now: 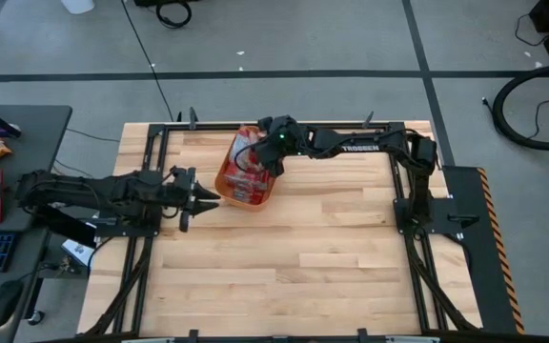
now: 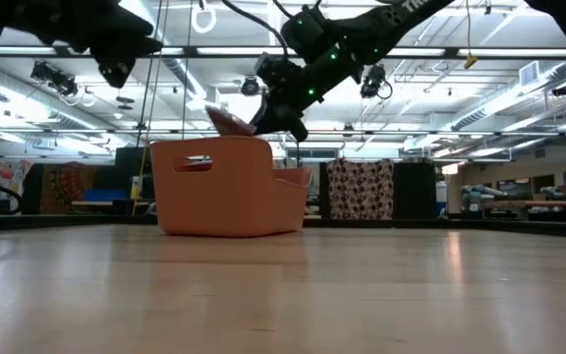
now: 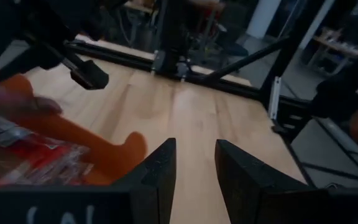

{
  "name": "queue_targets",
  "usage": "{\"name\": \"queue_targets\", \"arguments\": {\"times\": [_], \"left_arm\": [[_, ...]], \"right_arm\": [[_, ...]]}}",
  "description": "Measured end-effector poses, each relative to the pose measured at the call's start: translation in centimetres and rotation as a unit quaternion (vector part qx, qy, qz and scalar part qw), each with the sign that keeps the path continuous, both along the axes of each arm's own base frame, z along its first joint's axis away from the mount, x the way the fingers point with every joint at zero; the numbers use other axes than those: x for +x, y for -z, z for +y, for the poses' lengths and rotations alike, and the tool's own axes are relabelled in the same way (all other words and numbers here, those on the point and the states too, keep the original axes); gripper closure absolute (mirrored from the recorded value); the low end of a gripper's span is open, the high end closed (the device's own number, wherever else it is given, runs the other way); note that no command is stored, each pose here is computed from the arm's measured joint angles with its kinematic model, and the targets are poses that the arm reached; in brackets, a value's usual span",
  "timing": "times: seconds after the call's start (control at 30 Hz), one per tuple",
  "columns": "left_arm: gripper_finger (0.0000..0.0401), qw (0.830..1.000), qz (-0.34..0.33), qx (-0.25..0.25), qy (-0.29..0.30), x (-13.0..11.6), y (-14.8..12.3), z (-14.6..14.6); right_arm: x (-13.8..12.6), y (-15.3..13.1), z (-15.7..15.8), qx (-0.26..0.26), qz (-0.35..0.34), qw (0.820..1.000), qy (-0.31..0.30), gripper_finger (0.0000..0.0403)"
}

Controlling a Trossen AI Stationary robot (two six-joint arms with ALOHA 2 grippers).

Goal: Sort popcorn bags into baskets
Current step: Put the red popcorn pack into the orange bin, then return to Home Position

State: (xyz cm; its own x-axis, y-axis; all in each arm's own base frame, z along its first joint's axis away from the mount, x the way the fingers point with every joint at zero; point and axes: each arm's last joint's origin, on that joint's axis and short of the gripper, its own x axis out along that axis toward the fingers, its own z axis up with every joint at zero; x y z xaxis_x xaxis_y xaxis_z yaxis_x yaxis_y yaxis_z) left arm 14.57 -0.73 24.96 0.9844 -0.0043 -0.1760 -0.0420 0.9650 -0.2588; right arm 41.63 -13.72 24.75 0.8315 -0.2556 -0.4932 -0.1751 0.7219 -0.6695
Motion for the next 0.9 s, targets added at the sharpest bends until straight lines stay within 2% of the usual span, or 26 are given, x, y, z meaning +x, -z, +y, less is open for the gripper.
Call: {"name": "queue_targets", "arguments": {"times": [0.23, 0.37, 0.47, 0.63, 0.9], "left_arm": [[0.0285, 0.997, -0.078, -0.008, 0.002, -2.2, 2.3, -0.1], [0.0285, 0.994, -0.107, -0.011, -0.015, -3.4, 3.2, 0.1], [0.0285, 0.992, -0.125, -0.017, -0.016, -4.0, 3.8, 0.1], [0.0285, 0.991, -0.128, -0.016, -0.039, -4.7, 5.2, 0.3], [0.0285, 0.988, -0.149, -0.018, -0.042, -5.2, 6.3, 0.4]], "right_arm": [[0.0, 0.2, 0.1, 0.020, 0.002, 1.000, -0.002, 0.0337], [-0.1, -0.3, 0.0, 0.011, 0.010, 0.998, 0.059, 0.0295], [-0.9, -2.0, 0.3, 0.016, 0.010, 0.995, 0.097, 0.0277], [-3.2, -4.3, 0.9, 0.094, 0.011, 0.987, 0.132, 0.0282], [-8.2, -1.9, 2.8, 0.173, 0.023, 0.965, 0.195, 0.0312]]}}
